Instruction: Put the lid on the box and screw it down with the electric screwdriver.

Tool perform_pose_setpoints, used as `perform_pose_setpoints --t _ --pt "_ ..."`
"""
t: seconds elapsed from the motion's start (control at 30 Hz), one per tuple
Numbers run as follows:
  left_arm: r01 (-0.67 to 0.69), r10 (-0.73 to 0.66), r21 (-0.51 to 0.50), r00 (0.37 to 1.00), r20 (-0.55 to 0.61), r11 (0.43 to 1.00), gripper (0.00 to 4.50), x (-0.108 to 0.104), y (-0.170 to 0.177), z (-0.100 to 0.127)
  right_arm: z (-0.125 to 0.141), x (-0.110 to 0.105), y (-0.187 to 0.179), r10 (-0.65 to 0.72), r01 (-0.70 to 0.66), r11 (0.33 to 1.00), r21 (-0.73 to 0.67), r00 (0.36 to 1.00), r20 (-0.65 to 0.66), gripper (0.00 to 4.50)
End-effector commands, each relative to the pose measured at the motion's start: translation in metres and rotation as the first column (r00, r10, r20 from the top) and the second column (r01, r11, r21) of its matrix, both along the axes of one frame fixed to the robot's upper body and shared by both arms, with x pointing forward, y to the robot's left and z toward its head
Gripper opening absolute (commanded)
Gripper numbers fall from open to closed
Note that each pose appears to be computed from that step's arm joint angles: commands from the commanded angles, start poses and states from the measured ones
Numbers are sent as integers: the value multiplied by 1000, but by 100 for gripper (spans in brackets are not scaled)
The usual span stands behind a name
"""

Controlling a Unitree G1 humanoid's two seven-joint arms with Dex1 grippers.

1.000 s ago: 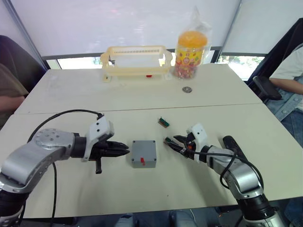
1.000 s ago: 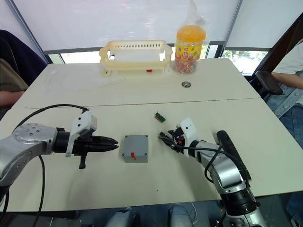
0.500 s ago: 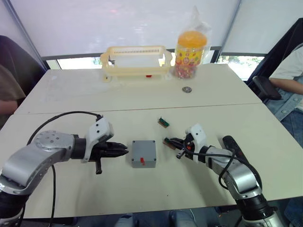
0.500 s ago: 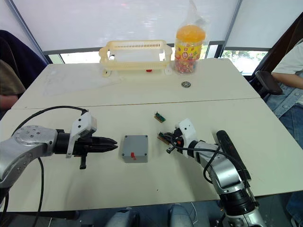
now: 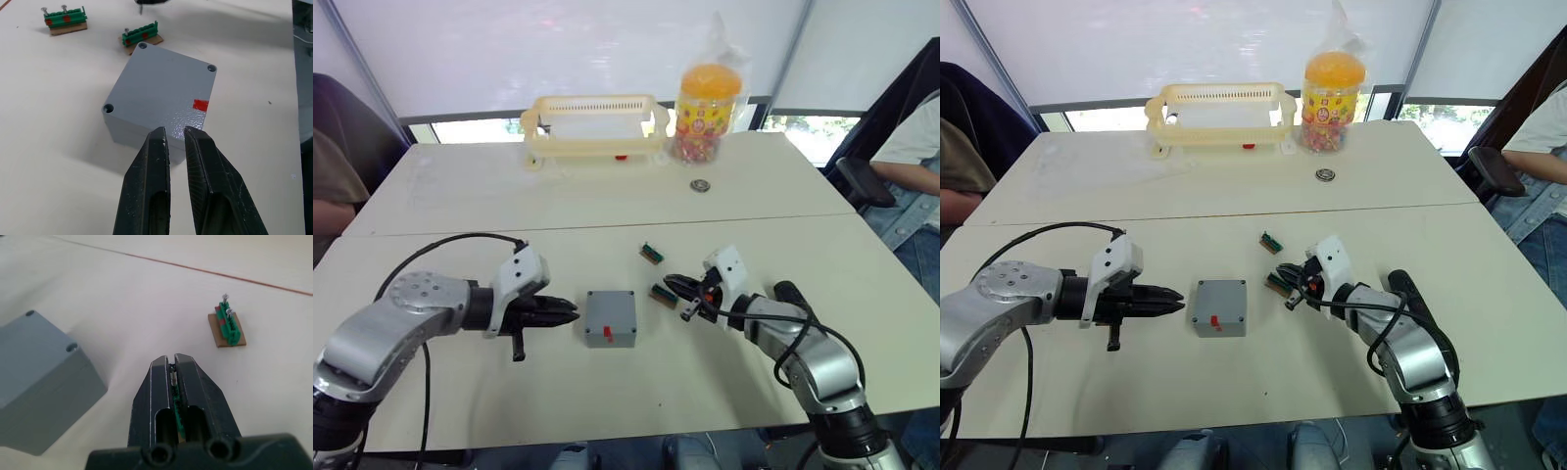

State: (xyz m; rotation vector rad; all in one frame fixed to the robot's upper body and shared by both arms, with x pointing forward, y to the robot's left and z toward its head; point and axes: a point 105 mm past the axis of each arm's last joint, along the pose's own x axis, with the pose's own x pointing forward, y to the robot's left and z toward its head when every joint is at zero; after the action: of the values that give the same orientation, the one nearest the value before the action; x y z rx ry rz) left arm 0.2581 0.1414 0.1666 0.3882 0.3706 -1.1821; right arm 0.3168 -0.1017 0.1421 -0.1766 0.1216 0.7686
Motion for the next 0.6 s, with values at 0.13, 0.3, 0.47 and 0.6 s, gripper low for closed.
perform_pose_setpoints --t 0.13,0.3,0.47,0.6 --pt "-20 19 11 999 47 1000 54 2 16 14 35 -25 45 228 -233 971 52 971 76 10" --pt "-43 43 -14 997 57 999 54 4 19 19 25 -22 53 255 -256 966 17 965 61 10" --pt "-61 62 -15 996 61 998 54 2 21 18 17 -19 53 262 -261 965 -12 963 56 10" --pt "-66 68 -22 996 62 998 54 2 20 17 15 -17 52 258 -258 966 -21 964 55 10"
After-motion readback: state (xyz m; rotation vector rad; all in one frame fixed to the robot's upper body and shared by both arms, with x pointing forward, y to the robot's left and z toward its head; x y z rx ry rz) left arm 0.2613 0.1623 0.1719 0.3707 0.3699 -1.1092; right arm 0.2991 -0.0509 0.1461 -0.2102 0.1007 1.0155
